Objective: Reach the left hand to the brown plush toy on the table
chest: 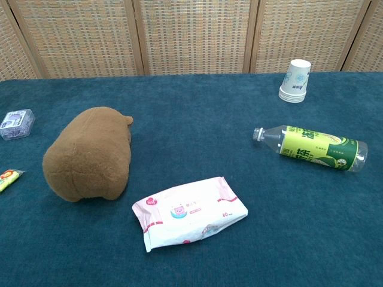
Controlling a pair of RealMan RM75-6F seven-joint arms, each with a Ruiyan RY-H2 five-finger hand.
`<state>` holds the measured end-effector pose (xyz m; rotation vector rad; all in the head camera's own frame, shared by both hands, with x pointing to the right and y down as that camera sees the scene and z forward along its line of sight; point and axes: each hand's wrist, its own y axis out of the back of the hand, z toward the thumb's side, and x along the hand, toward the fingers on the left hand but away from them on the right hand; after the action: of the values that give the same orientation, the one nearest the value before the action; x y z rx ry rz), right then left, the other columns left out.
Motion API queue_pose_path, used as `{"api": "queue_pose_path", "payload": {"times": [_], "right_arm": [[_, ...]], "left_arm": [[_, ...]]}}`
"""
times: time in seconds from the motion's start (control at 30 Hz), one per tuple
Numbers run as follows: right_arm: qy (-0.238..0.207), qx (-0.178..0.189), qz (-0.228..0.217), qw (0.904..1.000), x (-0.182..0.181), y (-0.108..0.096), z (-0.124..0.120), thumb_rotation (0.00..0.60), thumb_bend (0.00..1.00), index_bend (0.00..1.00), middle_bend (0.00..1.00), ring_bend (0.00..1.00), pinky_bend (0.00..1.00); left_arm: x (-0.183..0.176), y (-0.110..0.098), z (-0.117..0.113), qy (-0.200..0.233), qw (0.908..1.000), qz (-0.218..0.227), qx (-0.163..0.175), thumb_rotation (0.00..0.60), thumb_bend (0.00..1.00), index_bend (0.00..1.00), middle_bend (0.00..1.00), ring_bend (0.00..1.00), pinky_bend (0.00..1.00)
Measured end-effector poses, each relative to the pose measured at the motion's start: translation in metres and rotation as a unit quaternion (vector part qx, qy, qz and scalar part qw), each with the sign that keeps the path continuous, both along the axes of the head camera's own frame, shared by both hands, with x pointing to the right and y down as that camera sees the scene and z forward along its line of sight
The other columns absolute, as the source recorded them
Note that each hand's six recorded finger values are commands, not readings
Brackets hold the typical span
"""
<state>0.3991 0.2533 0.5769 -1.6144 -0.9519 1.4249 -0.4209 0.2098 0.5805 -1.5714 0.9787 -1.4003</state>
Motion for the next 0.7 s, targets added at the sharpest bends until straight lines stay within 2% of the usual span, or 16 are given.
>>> {"api": "queue_pose_path", "payload": {"times": [0.7], "right_arm": [[-0.001, 0.004, 0.003, 1.0000, 0.0005, 0.0005, -0.0020, 0.600, 0.08, 0.00, 0.00, 0.00, 0.00]], "left_arm": [[-0.0004, -0.0007, 0.0029, 0.013, 0.9999, -0.007, -0.009, 0.600, 0.00, 0.00, 0.00, 0.00, 0.00]]}}
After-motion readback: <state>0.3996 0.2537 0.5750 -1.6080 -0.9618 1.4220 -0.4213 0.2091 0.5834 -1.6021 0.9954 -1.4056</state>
